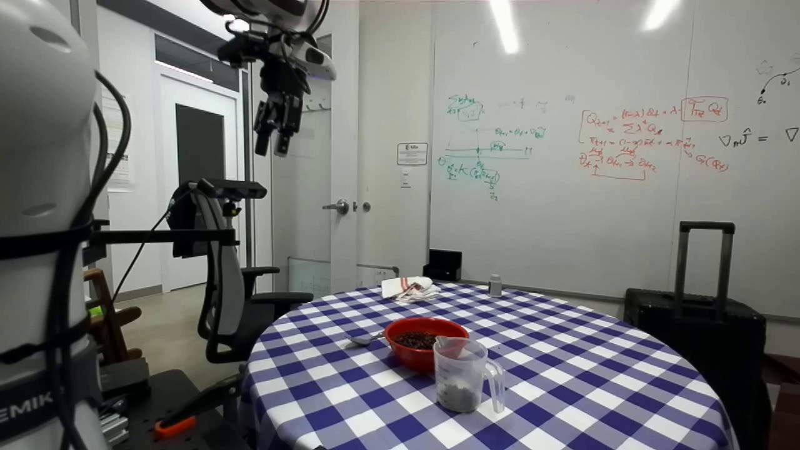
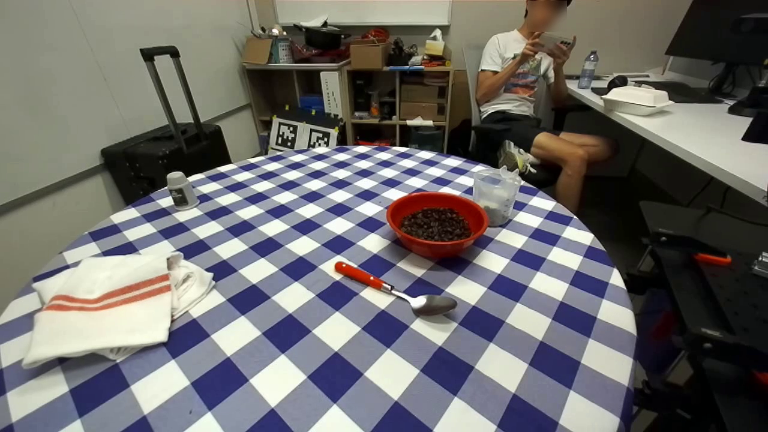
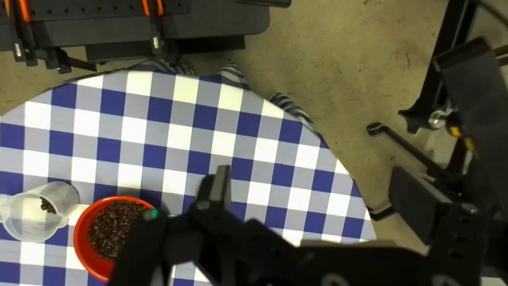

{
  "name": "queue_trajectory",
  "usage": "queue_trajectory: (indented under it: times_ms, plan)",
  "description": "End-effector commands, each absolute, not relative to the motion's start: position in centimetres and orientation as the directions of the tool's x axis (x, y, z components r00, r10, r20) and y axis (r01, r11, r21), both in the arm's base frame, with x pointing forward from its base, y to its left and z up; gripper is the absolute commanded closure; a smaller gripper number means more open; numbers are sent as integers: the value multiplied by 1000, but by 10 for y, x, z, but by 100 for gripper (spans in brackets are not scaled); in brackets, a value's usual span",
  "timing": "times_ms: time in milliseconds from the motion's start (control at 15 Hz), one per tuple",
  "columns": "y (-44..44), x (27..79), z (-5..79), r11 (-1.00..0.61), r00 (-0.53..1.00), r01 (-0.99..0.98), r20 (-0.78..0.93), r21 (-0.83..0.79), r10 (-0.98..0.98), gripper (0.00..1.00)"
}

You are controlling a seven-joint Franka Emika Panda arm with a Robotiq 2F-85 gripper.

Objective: Transfer a spoonful of contents from orange bowl into the transparent jar

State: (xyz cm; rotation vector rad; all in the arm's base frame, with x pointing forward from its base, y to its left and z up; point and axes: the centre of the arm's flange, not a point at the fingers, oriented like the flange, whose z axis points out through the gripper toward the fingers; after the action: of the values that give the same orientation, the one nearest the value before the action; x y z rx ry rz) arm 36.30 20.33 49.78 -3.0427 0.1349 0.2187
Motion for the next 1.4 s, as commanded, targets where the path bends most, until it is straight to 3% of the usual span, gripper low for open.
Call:
queue_trajectory:
  times_ms: [0, 733, 1333]
  plan:
    - [215, 426, 462, -991, 983, -130, -132, -15, -127, 0]
    - [170, 539, 347, -989, 985, -148, -89, 23, -150, 0]
    - [160, 594, 265, -995, 994, -76, -75, 66, -81, 0]
